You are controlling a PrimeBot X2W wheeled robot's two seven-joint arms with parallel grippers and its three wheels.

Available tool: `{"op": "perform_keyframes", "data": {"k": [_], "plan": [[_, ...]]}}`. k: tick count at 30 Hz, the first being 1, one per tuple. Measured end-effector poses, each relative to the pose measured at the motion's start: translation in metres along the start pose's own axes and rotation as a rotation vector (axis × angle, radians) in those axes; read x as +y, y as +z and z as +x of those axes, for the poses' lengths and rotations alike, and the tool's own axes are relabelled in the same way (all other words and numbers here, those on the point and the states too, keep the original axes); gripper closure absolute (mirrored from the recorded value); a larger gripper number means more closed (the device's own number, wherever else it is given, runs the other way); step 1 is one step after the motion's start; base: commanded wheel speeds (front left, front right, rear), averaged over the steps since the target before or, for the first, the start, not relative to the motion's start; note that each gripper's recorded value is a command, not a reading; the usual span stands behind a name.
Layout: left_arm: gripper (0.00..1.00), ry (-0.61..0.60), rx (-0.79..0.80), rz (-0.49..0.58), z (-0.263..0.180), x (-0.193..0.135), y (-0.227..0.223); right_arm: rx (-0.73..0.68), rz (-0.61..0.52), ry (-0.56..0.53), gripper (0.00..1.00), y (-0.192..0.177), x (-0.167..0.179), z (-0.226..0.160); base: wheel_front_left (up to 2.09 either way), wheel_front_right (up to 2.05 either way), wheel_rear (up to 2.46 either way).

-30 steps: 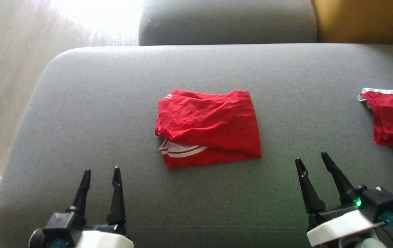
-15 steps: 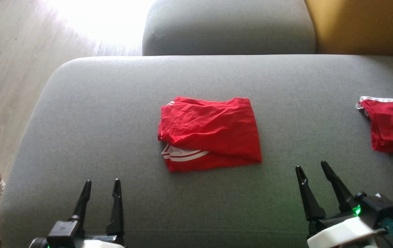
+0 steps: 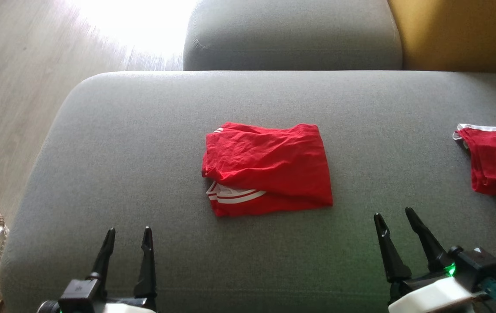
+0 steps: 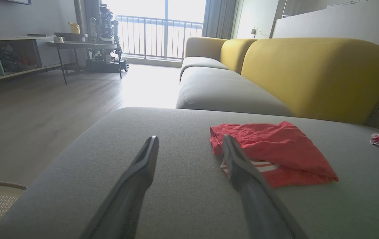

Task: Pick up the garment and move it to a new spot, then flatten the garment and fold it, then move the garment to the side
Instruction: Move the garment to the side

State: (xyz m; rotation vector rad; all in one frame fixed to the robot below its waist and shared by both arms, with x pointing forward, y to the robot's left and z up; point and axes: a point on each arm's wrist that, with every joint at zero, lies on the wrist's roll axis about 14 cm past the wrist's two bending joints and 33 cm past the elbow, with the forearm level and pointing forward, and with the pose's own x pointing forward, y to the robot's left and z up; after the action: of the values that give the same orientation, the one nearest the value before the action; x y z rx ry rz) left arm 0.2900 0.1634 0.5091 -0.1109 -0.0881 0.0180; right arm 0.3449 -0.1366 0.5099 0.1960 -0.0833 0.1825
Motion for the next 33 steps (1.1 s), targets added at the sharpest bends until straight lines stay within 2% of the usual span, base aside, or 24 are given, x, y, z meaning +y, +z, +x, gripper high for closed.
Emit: {"op": "perform_keyframes", "data": {"k": [4, 12, 19, 23, 24, 26, 29, 33], "plan": [[0.0, 0.002, 0.006, 0.0, 0.0, 0.001, -0.002, 0.019, 0.0, 0.003, 0.0, -0.006, 0.001, 0.0, 0.0, 0.0, 0.0], [0.0, 0.006, 0.028, -0.006, 0.0, -0.001, -0.007, 0.14, 0.035, 0.011, 0.0, -0.045, 0.004, 0.013, 0.0, 0.0, 0.0], [0.0, -0.005, 0.023, -0.033, 0.014, -0.007, -0.004, 0.171, 0.14, 0.023, 0.0, -0.058, 0.013, 0.079, 0.0, 0.0, 0.0], [0.0, 0.005, 0.0, -0.026, 0.034, -0.004, 0.003, 0.267, 0.209, 0.01, 0.0, -0.081, 0.015, 0.111, 0.0, 0.0, 0.0], [0.0, 0.01, 0.009, -0.029, 0.039, -0.002, 0.0, 0.313, 0.259, -0.006, 0.0, -0.092, 0.015, 0.125, 0.0, 0.0, 0.0], [0.0, 0.011, 0.019, -0.03, 0.041, -0.002, -0.003, 0.333, 0.276, -0.013, 0.0, -0.096, 0.014, 0.13, 0.0, 0.0, 0.0], [0.0, 0.02, 0.04, -0.035, 0.046, -0.002, -0.01, 0.399, 0.374, -0.059, 0.0, -0.112, 0.008, 0.144, 0.0, 0.0, 0.0], [0.0, 0.032, 0.039, -0.034, 0.057, 0.001, -0.01, 0.484, 0.423, -0.071, 0.0, -0.133, 0.006, 0.153, 0.0, 0.0, 0.0]]}}
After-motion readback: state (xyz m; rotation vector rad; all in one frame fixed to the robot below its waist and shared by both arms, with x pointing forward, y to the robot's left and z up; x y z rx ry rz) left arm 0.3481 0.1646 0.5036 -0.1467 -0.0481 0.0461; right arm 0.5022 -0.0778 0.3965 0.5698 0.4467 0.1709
